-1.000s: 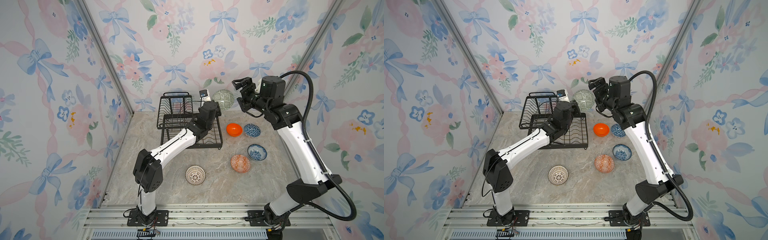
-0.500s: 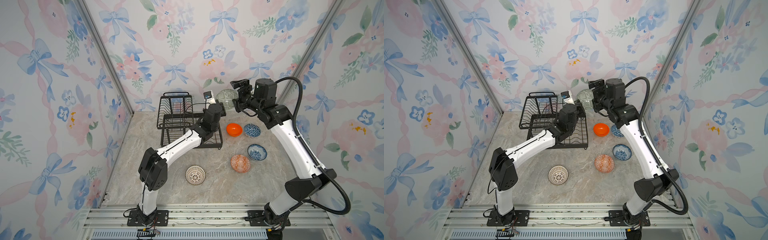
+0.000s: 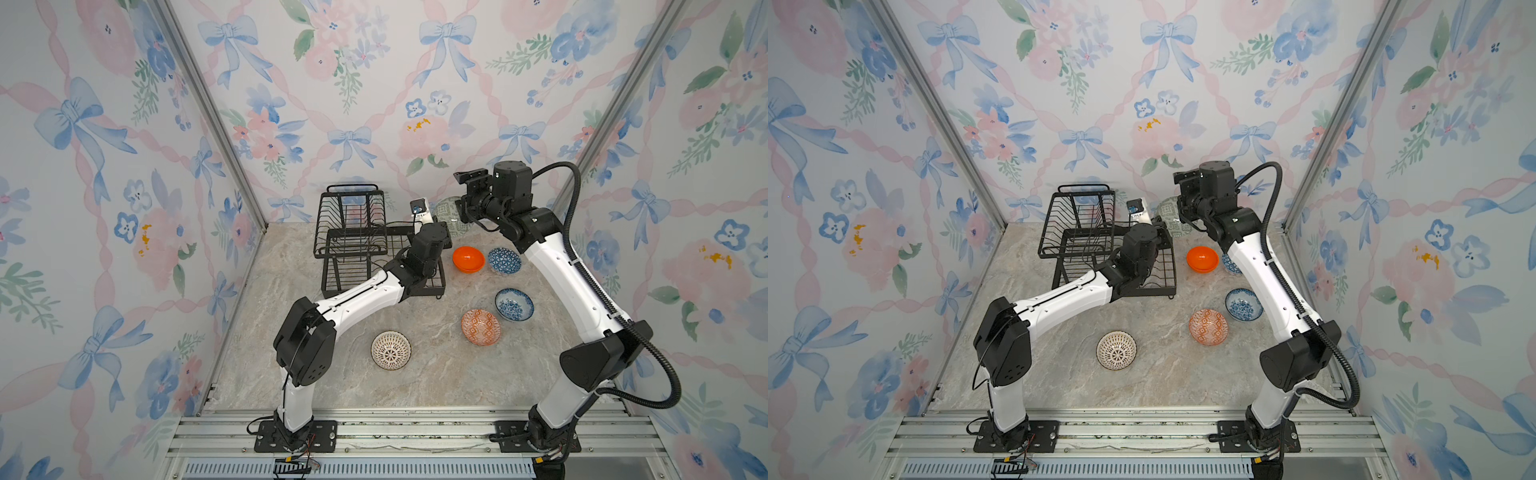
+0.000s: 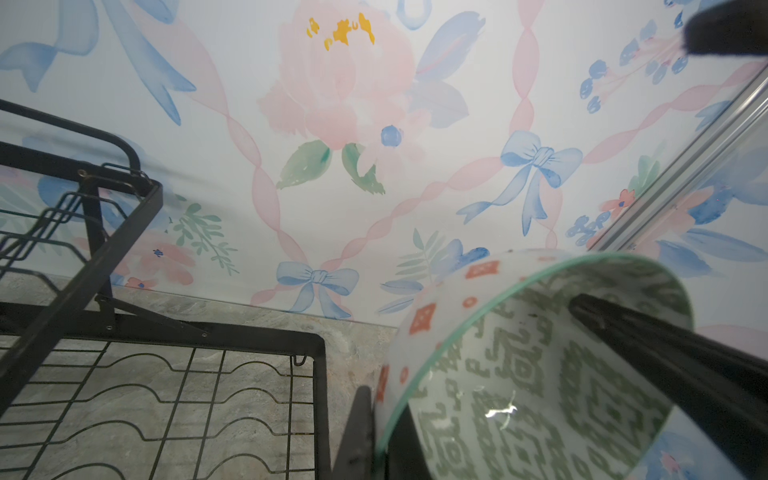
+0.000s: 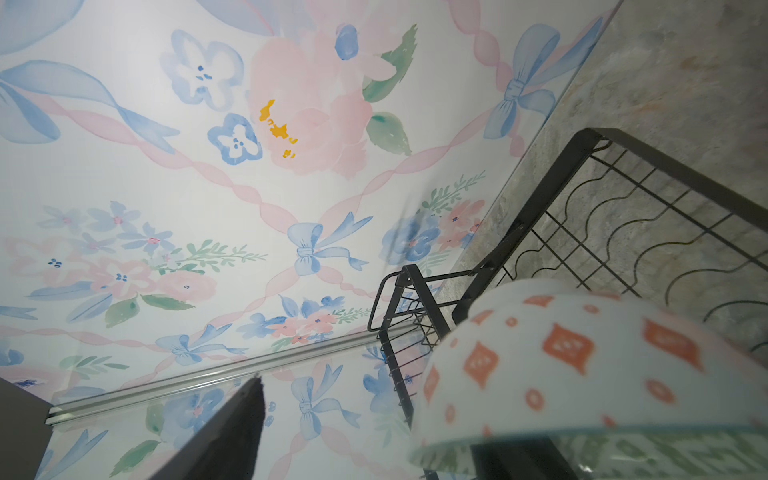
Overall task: Load the bowls into the dish rack
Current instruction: 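Open left gripper and draw it back while right gripper holds the bowl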
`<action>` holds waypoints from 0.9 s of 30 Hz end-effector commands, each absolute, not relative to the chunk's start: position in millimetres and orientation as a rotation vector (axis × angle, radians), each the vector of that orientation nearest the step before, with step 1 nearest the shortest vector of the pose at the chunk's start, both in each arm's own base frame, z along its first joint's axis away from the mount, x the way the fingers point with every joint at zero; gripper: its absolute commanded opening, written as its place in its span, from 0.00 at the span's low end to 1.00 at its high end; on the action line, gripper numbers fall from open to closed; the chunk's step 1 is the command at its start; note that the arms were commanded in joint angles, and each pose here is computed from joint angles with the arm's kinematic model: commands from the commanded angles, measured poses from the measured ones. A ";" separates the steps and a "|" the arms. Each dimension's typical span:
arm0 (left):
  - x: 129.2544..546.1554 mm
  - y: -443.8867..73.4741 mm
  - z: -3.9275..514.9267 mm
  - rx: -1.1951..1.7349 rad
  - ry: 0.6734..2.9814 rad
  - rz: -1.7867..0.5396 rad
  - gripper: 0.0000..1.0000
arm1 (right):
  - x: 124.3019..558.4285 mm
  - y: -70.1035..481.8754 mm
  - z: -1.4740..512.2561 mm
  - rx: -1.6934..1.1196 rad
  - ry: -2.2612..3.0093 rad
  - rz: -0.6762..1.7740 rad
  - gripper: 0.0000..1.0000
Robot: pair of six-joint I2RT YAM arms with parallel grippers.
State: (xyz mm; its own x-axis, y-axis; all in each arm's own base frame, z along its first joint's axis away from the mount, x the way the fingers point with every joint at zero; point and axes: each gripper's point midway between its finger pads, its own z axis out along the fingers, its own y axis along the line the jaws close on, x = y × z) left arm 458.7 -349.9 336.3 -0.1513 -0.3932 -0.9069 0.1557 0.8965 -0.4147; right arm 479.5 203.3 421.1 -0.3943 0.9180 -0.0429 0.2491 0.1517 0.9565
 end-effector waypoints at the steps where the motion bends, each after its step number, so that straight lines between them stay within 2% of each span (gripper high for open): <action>1: 443.9 -333.6 399.1 -0.264 1.503 -0.569 0.00 | 480.8 201.5 425.7 1.154 1.739 1.279 0.71; 12: 439.7 -335.0 411.9 -0.240 1.466 -0.566 0.00 | 482.1 210.4 417.3 1.189 1.750 1.298 0.47; 23: 431.8 -333.3 420.2 -0.214 1.455 -0.539 0.00 | 477.8 214.4 415.8 1.190 1.742 1.327 0.12; 27: 429.2 -331.8 419.5 -0.210 1.459 -0.541 0.00 | 475.7 216.4 420.1 1.151 1.747 1.316 0.05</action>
State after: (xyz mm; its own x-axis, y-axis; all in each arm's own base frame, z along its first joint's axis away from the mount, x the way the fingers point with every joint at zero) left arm 448.3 -342.7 364.8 -0.0692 -0.4019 -0.9131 0.1595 0.8990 -0.4078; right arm 474.9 224.0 430.4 -0.4081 0.9084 0.0909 0.2613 0.0208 0.9650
